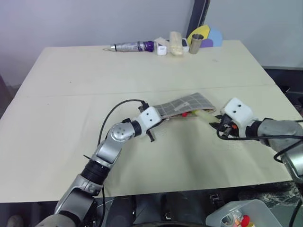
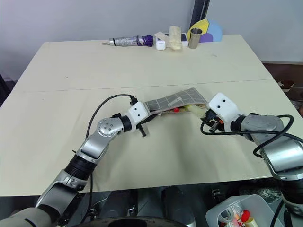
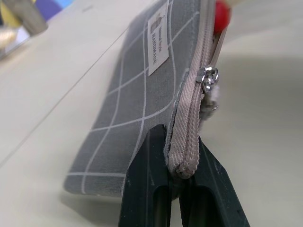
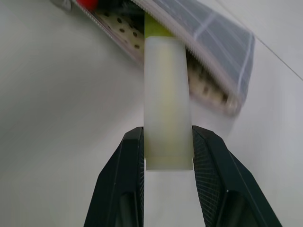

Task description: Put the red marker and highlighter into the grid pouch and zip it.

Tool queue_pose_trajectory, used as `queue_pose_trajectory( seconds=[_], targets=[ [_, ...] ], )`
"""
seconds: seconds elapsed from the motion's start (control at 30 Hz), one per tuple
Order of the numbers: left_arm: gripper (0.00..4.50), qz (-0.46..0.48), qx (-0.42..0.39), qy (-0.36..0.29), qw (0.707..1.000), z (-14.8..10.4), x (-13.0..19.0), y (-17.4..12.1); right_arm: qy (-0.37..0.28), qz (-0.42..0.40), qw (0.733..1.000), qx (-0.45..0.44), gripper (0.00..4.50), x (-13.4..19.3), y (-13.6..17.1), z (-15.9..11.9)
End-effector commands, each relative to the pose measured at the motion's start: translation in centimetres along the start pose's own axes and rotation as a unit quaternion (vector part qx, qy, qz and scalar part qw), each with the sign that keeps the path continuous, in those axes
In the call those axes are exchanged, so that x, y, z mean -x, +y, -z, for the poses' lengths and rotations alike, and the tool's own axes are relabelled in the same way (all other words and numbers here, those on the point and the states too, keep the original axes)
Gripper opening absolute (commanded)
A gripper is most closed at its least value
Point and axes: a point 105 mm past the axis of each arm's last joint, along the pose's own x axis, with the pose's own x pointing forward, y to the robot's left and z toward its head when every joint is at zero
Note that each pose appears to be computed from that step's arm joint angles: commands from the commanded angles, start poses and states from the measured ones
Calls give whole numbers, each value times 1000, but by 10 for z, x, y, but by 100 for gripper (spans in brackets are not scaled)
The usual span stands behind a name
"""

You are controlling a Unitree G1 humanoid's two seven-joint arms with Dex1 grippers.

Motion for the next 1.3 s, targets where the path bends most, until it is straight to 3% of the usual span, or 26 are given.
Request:
queue_pose_trajectory(
  seconds=[0.03,0.47,0.5,0.67,1.07,1.23,1.3],
  targets=[
    [0,28,-56,-33,997,-18,1,-8,0,-9,997,80,85,3,3,-15],
    [0,66,-77,-55,993,-27,5,-20,-15,-44,989,143,85,-13,15,-43],
    [0,66,-77,-55,993,-27,5,-20,-16,-45,988,145,190,-13,16,-44],
    [0,50,-52,-50,996,-24,8,-12,-21,-13,987,161,442,-2,3,-46],
    [0,24,61,-35,997,-17,9,6,-30,24,995,87,447,32,-16,-37],
    [0,16,49,-18,998,-10,8,9,-23,-12,1000,-14,447,22,7,-6],
    [0,1,38,-8,999,-5,7,14,-3,11,998,-54,447,16,5,13]
  ],
)
